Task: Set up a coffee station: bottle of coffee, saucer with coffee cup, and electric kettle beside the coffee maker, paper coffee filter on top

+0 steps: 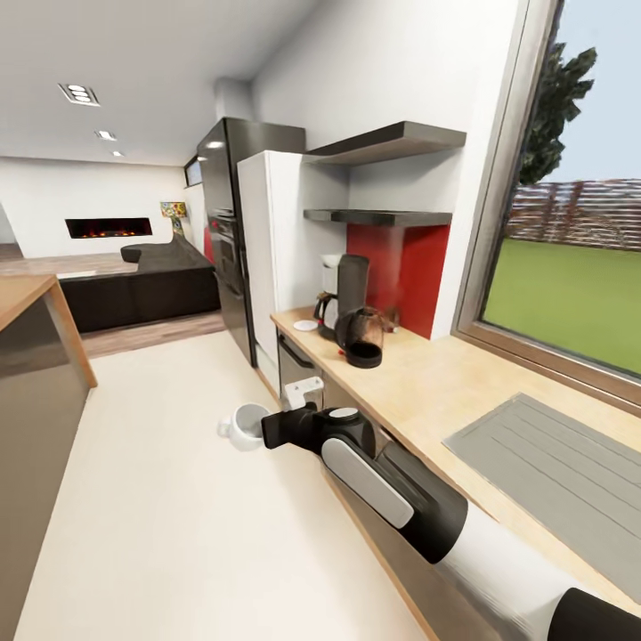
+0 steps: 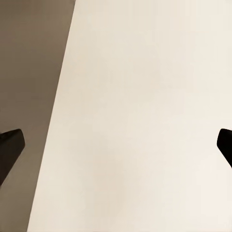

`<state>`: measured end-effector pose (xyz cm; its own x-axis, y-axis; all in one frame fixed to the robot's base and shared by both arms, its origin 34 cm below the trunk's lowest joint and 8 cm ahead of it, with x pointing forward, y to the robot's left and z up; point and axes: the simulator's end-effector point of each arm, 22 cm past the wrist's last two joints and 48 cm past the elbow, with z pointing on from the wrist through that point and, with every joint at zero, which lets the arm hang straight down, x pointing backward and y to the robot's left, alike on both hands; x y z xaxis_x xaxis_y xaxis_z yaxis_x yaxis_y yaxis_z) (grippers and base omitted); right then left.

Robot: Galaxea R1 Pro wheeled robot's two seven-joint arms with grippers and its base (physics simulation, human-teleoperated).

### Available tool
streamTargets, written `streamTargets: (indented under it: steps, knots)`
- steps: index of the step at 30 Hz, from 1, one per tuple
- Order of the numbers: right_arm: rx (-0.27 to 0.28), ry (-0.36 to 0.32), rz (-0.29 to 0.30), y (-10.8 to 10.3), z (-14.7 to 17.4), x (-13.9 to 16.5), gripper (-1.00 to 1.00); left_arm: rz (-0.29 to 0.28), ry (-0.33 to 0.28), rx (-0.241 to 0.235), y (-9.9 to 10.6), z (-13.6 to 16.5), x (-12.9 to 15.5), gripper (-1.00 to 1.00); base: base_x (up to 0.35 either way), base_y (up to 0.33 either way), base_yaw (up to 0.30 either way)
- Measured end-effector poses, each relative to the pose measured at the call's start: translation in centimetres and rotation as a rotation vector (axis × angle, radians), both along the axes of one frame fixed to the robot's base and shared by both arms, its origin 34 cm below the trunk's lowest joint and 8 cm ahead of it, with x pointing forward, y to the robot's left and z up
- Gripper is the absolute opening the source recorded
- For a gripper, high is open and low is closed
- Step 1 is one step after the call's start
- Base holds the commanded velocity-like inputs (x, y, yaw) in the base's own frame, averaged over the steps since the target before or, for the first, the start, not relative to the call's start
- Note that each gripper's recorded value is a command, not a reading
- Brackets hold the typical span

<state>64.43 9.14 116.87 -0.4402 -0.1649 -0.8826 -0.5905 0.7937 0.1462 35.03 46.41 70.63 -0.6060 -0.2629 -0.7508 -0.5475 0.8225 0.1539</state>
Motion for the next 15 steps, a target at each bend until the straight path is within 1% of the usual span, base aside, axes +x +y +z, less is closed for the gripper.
streamTargets:
  steps: [15]
  knots:
    - [0.001, 0.0, 0.001, 0.04, 0.04, -0.03, -1.0, 0.0, 0.0, 0.0, 0.0, 0.0, 0.0, 1.0, 0.295, 0.194, 0.0]
